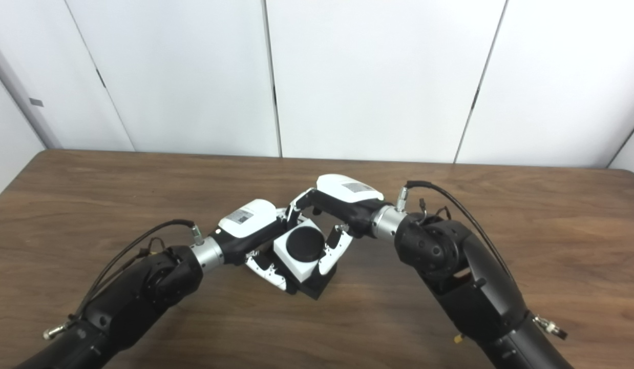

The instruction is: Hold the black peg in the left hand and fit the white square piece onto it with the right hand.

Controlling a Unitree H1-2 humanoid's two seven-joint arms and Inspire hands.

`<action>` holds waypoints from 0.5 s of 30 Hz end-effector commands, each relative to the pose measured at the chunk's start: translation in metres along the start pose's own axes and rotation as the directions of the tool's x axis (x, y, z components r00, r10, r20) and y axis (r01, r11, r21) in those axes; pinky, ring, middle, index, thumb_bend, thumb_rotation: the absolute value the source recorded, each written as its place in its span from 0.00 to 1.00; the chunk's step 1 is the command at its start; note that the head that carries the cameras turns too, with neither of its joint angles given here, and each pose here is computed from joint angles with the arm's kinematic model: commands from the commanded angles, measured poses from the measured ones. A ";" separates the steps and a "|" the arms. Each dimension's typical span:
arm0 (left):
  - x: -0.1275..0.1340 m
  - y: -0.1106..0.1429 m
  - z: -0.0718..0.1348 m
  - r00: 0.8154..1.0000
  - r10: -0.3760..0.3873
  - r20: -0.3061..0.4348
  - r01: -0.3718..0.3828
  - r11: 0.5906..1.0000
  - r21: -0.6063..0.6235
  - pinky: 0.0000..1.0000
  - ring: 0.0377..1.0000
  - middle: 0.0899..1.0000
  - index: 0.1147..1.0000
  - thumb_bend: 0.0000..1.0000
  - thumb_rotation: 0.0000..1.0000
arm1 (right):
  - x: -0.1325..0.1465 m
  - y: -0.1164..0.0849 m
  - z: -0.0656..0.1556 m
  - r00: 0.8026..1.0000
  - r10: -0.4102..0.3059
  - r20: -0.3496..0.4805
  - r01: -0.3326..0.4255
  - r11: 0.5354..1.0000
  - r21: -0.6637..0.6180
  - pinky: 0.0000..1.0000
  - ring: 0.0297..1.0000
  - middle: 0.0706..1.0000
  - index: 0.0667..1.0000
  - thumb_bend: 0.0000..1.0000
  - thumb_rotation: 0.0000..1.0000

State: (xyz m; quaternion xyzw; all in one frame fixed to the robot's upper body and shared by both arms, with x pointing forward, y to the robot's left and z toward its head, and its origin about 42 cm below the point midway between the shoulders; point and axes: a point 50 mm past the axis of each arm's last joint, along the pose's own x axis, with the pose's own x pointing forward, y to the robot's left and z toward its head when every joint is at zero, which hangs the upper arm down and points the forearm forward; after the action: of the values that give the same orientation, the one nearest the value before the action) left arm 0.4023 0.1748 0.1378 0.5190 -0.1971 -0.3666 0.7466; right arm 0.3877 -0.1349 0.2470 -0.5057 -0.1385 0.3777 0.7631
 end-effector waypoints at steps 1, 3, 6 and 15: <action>0.000 -0.044 0.006 0.978 -0.200 -0.052 0.199 0.980 -0.028 0.74 0.84 0.79 0.42 0.52 0.07 | 0.008 -0.010 0.024 0.994 0.014 0.108 -0.009 0.999 -0.042 0.71 0.81 0.76 0.44 0.52 0.13; 0.000 -0.044 0.006 0.980 -0.195 -0.047 0.195 0.981 -0.022 0.75 0.84 0.79 0.42 0.52 0.07 | 0.007 -0.009 0.021 0.995 0.025 0.098 -0.021 0.999 -0.042 0.71 0.80 0.76 0.44 0.52 0.13; -0.001 -0.043 0.006 0.979 -0.199 -0.048 0.199 0.980 -0.019 0.75 0.84 0.79 0.42 0.52 0.07 | 0.006 -0.008 0.016 0.996 0.041 0.073 -0.037 0.998 -0.044 0.72 0.80 0.76 0.44 0.52 0.13; -0.003 -0.043 0.003 0.979 -0.199 -0.051 0.200 0.980 -0.002 0.74 0.85 0.76 0.42 0.52 0.07 | -0.002 -0.011 0.006 0.997 0.078 0.003 -0.078 0.997 -0.031 0.73 0.84 0.87 0.88 0.94 0.32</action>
State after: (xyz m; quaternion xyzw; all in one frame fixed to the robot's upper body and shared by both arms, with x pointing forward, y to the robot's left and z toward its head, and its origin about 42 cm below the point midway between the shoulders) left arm 0.4016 0.1752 0.1374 0.5210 -0.1945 -0.3653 0.7465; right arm 0.3875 -0.1402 0.2479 -0.5204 -0.1111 0.4008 0.7458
